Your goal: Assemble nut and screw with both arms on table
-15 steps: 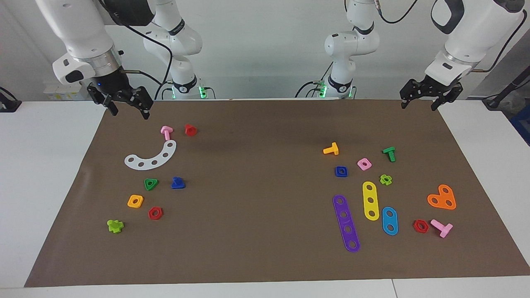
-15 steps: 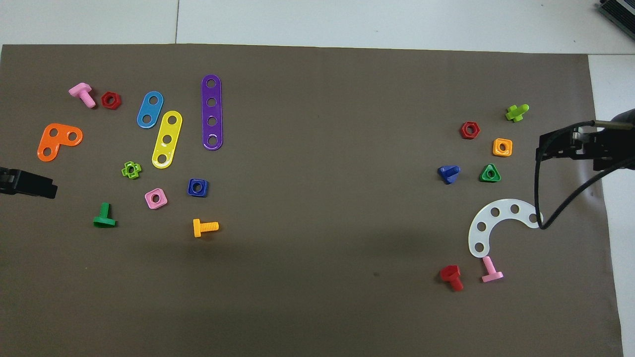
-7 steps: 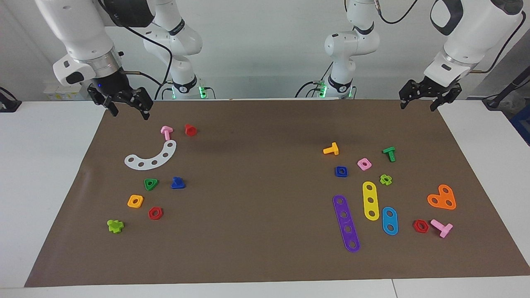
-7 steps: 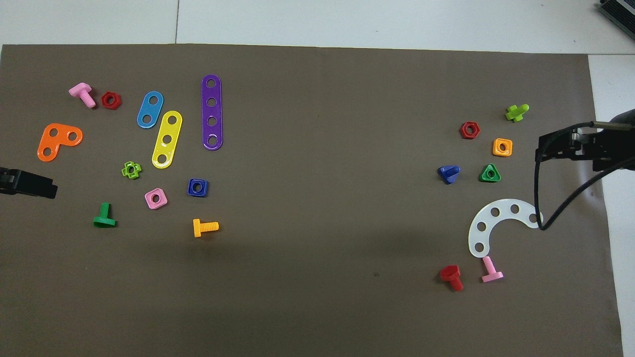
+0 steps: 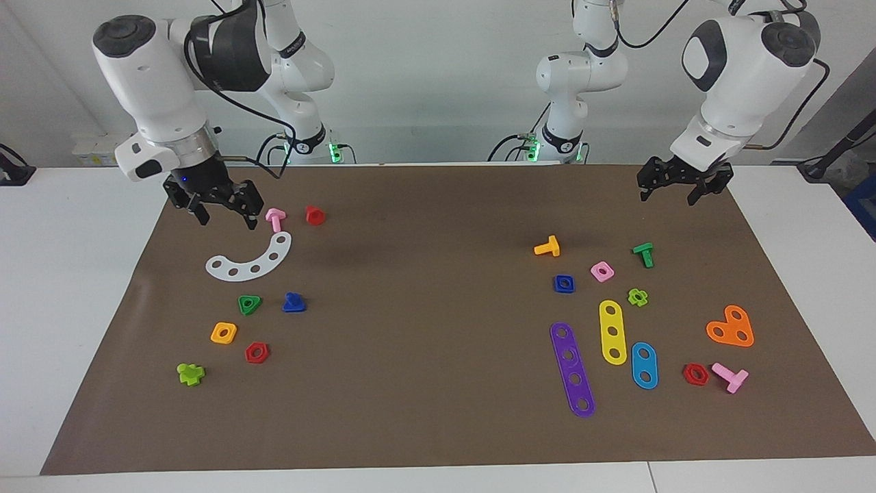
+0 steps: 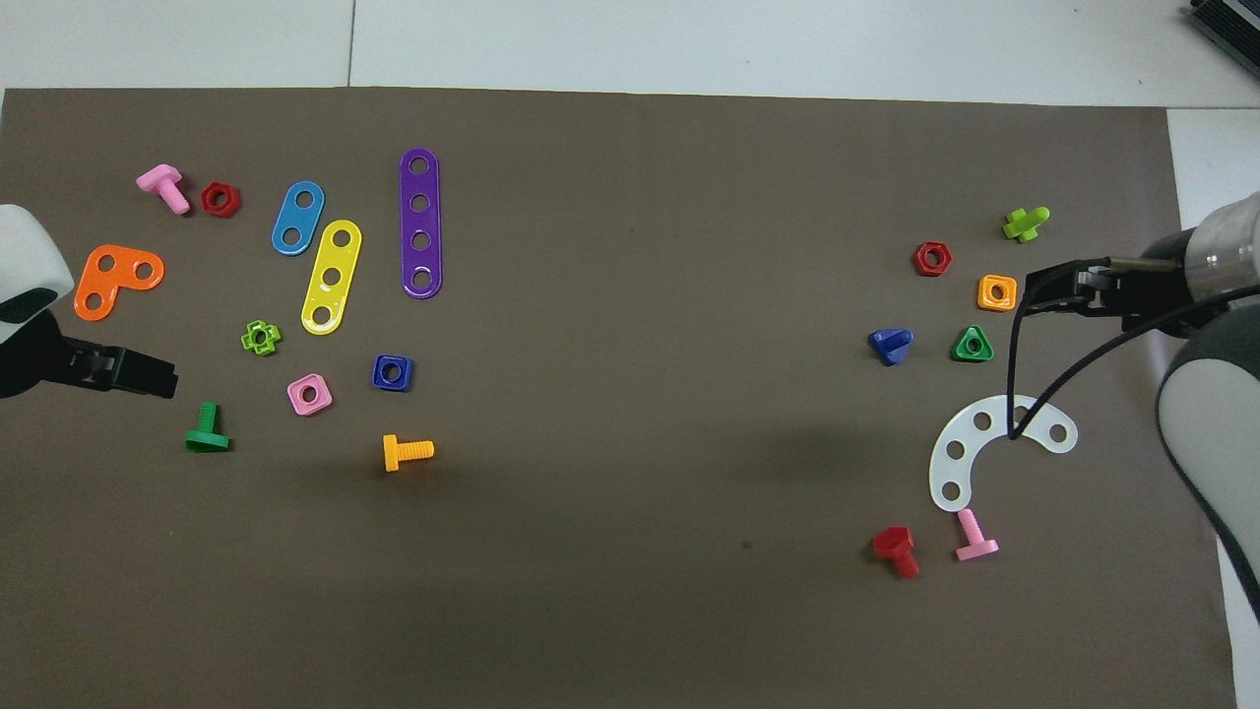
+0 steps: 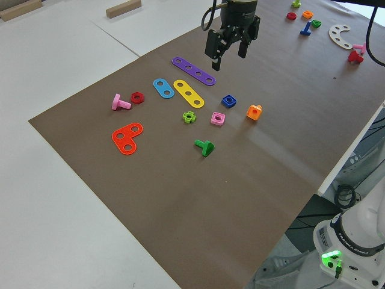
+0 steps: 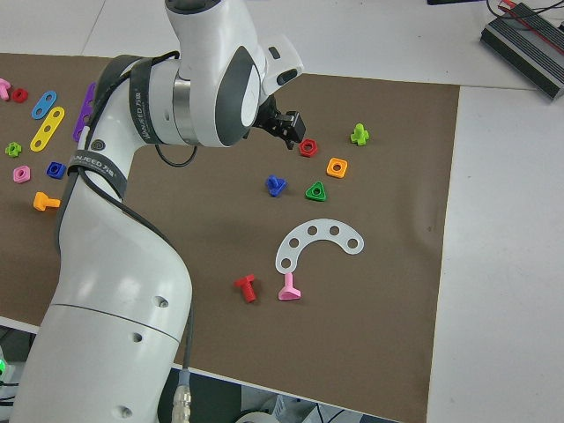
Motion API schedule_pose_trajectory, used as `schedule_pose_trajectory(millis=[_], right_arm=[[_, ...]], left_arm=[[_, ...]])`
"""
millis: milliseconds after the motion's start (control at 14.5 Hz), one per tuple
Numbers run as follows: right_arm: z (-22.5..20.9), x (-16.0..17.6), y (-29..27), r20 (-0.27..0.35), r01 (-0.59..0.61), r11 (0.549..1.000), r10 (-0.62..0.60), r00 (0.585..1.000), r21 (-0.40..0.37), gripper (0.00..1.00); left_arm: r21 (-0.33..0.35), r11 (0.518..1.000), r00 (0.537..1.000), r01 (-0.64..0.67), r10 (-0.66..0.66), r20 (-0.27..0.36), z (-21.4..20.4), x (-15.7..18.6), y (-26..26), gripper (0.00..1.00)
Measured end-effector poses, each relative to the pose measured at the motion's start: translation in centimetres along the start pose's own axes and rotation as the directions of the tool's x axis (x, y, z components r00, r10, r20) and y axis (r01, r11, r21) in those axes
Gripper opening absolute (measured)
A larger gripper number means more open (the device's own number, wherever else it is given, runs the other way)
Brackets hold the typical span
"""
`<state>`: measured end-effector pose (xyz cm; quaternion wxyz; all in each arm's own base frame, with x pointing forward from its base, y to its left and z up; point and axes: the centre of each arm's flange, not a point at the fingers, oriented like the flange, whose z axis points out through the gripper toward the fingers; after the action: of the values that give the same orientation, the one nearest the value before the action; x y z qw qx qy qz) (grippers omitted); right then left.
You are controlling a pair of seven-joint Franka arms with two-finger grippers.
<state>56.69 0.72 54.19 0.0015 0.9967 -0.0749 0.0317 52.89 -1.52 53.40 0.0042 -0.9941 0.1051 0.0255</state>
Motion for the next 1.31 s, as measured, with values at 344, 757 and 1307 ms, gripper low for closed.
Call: schedule_pose_trajectory(millis=[344,757,1307], right_arm=[[6.9,1.3,-0.4,-0.012,0.036,0.999,-0.036,0.999,0.003,0.96],[15.7,2.4,-1.6,0.003,0.078,0.997,-0.078,0.997,0.005,0.9],[21.9,0.6,-5.6,0.011,0.149,0.989,-0.149,0.989,0.011,0.78]], left_arm=[[-0.036,0.999,0.999,-0.013,0.012,-0.035,6.7,2.9,2.5,0.98],[-0.052,0.998,0.991,0.045,-0.05,-0.12,13.7,4.7,7.7,0.96],[-0.052,0.998,0.987,0.025,-0.033,-0.157,21.4,4.9,10.0,0.89]])
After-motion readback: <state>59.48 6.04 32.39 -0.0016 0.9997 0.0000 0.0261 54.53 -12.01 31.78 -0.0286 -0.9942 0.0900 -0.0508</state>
